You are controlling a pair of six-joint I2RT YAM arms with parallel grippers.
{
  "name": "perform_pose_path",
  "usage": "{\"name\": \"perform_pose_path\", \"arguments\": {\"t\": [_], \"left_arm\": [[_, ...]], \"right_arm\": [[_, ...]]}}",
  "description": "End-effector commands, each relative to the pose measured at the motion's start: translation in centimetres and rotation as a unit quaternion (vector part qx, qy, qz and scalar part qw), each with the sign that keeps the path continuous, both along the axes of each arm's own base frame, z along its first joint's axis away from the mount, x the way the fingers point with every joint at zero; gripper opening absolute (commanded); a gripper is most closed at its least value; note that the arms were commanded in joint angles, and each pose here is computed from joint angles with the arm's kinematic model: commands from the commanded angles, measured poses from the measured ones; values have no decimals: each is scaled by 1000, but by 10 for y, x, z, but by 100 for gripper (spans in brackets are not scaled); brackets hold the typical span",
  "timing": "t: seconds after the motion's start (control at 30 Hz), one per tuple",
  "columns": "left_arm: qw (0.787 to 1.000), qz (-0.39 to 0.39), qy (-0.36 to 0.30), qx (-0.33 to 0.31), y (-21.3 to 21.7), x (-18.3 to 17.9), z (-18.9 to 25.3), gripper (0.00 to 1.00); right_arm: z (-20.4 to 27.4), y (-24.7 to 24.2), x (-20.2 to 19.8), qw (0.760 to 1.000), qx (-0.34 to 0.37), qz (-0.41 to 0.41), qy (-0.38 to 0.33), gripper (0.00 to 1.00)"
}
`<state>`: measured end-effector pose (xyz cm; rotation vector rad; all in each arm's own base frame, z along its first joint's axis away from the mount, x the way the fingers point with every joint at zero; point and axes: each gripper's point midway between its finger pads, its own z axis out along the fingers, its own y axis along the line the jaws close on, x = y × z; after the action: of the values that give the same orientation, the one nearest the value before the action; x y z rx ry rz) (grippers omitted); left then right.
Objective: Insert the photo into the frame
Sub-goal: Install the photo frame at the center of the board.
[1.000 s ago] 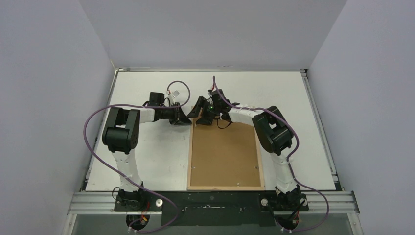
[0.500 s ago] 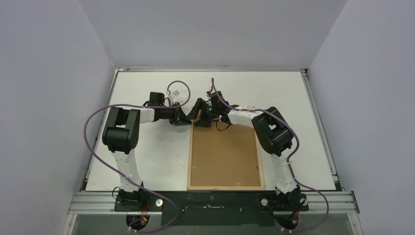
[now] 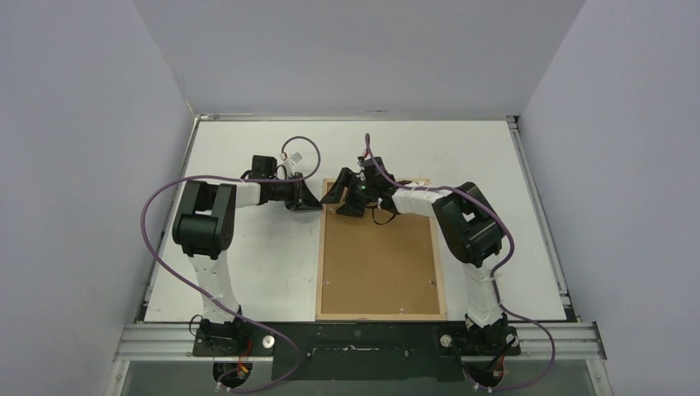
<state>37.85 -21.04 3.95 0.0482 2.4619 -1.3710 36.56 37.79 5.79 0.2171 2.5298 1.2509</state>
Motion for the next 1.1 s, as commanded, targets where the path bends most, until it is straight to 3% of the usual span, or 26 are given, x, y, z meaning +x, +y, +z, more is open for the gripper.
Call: {"name": "perform_pose_path", "arguments": {"t": [0.0, 0.27, 1.07], "left_arm": [[1000, -6, -9, -9, 1, 3, -1, 9], [1000, -6, -6, -10, 1, 3, -3, 9], [1000, -3, -5, -13, 1, 3, -1, 9]], "right_arm": [[38, 1, 18, 998, 21, -5, -57, 65], [41, 6, 31, 997, 5, 6, -74, 65], [-9, 3, 6, 1000, -10, 18, -23, 64]]}}
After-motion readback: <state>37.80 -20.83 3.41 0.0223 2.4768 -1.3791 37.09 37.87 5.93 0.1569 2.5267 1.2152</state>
